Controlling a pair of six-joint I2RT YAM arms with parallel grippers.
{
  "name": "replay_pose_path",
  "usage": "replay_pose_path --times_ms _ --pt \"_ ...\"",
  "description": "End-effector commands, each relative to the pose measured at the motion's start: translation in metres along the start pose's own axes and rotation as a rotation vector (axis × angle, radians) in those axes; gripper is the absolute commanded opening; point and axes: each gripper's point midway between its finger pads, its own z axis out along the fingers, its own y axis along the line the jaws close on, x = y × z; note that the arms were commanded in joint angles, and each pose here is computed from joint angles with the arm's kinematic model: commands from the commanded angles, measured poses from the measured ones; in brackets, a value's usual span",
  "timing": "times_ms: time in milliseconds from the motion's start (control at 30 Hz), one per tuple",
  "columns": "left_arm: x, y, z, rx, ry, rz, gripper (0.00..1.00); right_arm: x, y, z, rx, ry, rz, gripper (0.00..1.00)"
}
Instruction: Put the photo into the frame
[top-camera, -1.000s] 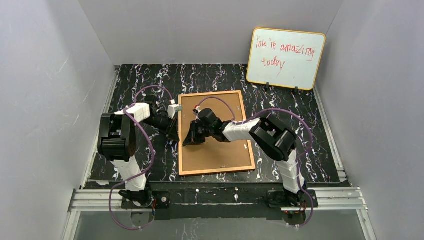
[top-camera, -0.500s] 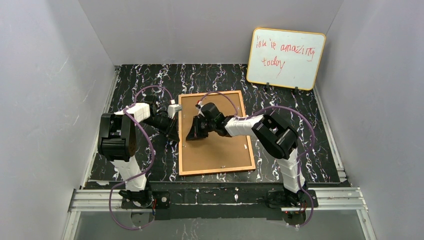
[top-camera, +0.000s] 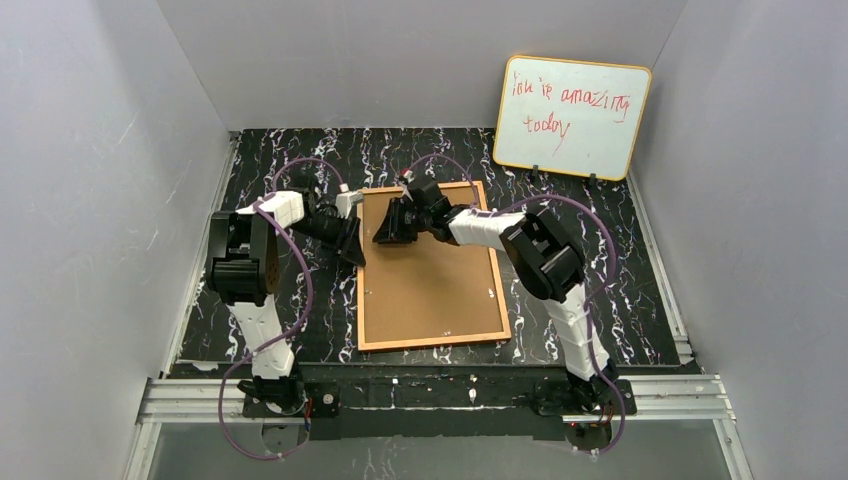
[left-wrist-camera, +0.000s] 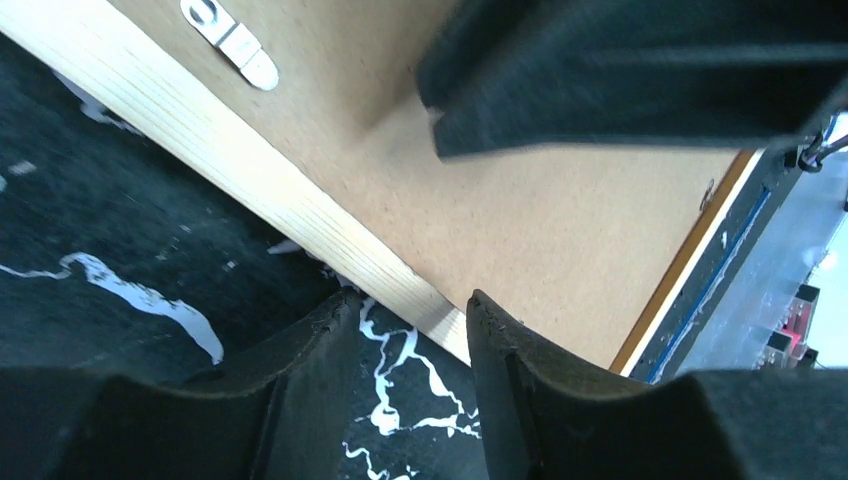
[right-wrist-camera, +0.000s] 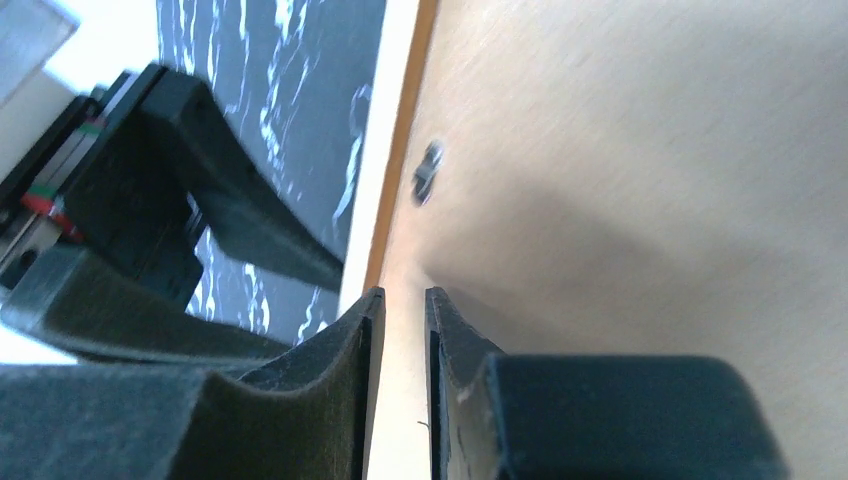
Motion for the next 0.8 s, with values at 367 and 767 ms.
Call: replay_pose_path --times_ms 367,767 --pt "0.006 0.033 0.014 -0.073 0.025 -0.003 0.13 -0.048 -0.030 0.041 0.005 -0.021 0.030 0.17" --pt "0.012 0.037 0.017 -0.083 0.039 -0.004 0.11 -0.036 -0.028 0.043 -0.029 0.014 0.045 0.13"
